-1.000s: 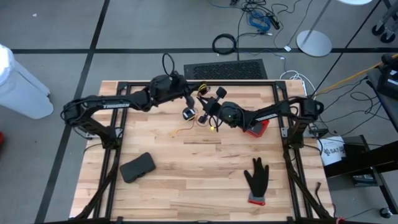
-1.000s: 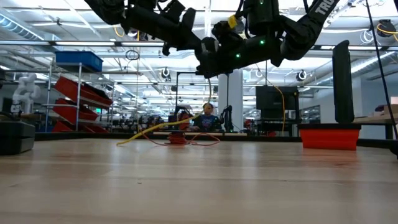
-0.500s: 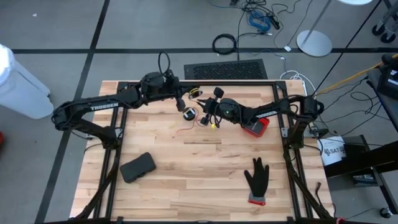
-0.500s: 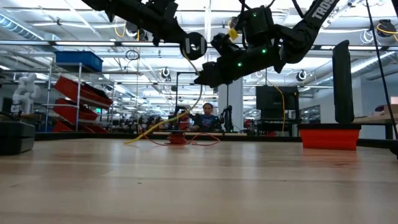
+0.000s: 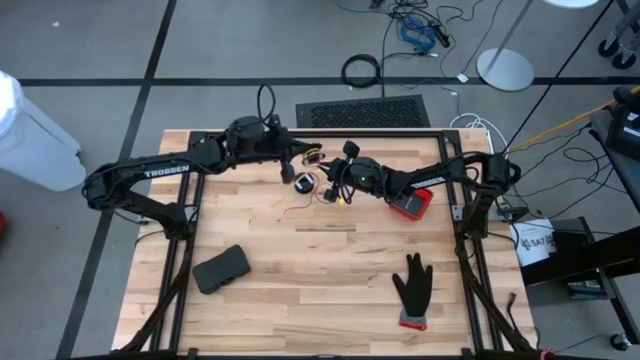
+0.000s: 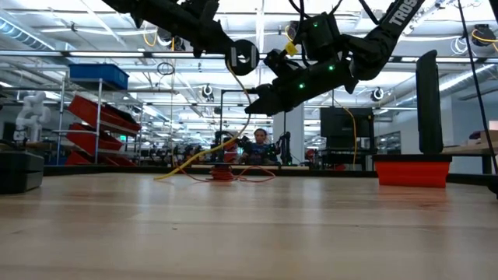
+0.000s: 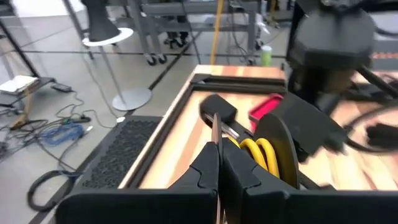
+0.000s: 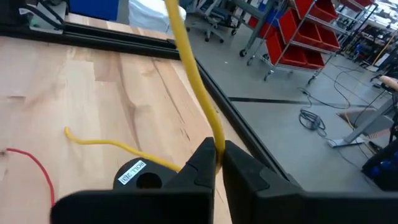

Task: Coil cords
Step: Coil the yellow wire onto the black spool

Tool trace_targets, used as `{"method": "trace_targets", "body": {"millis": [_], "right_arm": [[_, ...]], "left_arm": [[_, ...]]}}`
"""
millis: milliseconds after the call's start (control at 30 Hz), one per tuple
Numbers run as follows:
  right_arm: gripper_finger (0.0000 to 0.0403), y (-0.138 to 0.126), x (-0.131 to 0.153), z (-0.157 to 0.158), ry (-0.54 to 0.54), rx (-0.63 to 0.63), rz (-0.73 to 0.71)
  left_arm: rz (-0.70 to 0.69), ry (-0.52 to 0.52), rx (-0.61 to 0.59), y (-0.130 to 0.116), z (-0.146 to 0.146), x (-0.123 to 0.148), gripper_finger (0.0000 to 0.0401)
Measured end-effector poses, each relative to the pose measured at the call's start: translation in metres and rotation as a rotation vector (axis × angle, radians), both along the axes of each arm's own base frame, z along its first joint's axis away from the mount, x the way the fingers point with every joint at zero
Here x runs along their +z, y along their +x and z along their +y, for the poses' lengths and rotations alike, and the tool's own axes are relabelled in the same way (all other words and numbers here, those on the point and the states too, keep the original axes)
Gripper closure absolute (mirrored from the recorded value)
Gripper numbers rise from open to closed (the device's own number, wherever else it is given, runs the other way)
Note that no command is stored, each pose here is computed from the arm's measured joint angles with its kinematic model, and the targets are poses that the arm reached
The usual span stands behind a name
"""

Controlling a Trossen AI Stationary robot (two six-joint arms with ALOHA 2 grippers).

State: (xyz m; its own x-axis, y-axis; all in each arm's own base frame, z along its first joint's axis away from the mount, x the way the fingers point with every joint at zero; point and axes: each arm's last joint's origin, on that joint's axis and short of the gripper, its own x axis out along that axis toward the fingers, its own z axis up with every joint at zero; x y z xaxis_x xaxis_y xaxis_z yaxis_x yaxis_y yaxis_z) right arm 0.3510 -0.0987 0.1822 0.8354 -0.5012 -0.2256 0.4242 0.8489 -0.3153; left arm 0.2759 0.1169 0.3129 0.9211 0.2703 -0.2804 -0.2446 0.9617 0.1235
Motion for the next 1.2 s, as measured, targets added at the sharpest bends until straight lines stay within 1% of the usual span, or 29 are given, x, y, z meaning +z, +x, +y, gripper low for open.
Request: {"method": "trace_targets", "body": {"millis": [100, 200, 333, 433, 500, 633, 767, 900, 1067, 1200], "right_arm": [[0.0399, -0.002, 0.001, -0.003, -0.002, -0.009, 0.012], [0.04, -0.007, 0.008, -0.006, -0.002, -0.019, 0.023], [0.0401, -0.017, 0.023, -0.007, 0.006, -0.027, 0.055], [0.0401, -0.025, 0.037, -0.006, 0.028, -0.012, 0.045], [0.0402, -0.03, 0.045, -0.004, 0.057, 0.005, 0.033], [0.0402, -0.035, 0.058, -0.001, 0.126, 0.04, -0.039], [0.0402, -0.031, 0.069, 0.002, 0.186, 0.084, -0.094], [0.0403, -0.025, 0.082, 0.006, 0.206, 0.112, -0.122], [0.0403, -0.021, 0.093, 0.009, 0.226, 0.116, -0.144], [0.0403, -0.017, 0.093, 0.009, 0.237, 0.115, -0.162]], "left_arm": [[0.044, -0.004, -0.036, -0.001, -0.001, -0.004, 0.0401], [0.075, -0.005, -0.052, -0.002, -0.002, -0.007, 0.0401], [0.123, 0.014, -0.066, -0.003, -0.003, -0.011, 0.0401], [0.16, 0.041, -0.062, -0.004, -0.003, -0.013, 0.0401], [0.181, 0.071, -0.023, -0.005, -0.001, -0.014, 0.0401], [0.213, 0.137, 0.041, -0.003, 0.001, -0.016, 0.0401], [0.271, 0.194, 0.087, 0.004, 0.001, -0.025, 0.0401], [0.31, 0.272, 0.152, 0.016, -0.002, -0.034, 0.0401], [0.263, 0.348, 0.241, 0.029, -0.004, -0.035, 0.0401], [0.185, 0.354, 0.285, 0.034, -0.003, -0.031, 0.0401]]}}
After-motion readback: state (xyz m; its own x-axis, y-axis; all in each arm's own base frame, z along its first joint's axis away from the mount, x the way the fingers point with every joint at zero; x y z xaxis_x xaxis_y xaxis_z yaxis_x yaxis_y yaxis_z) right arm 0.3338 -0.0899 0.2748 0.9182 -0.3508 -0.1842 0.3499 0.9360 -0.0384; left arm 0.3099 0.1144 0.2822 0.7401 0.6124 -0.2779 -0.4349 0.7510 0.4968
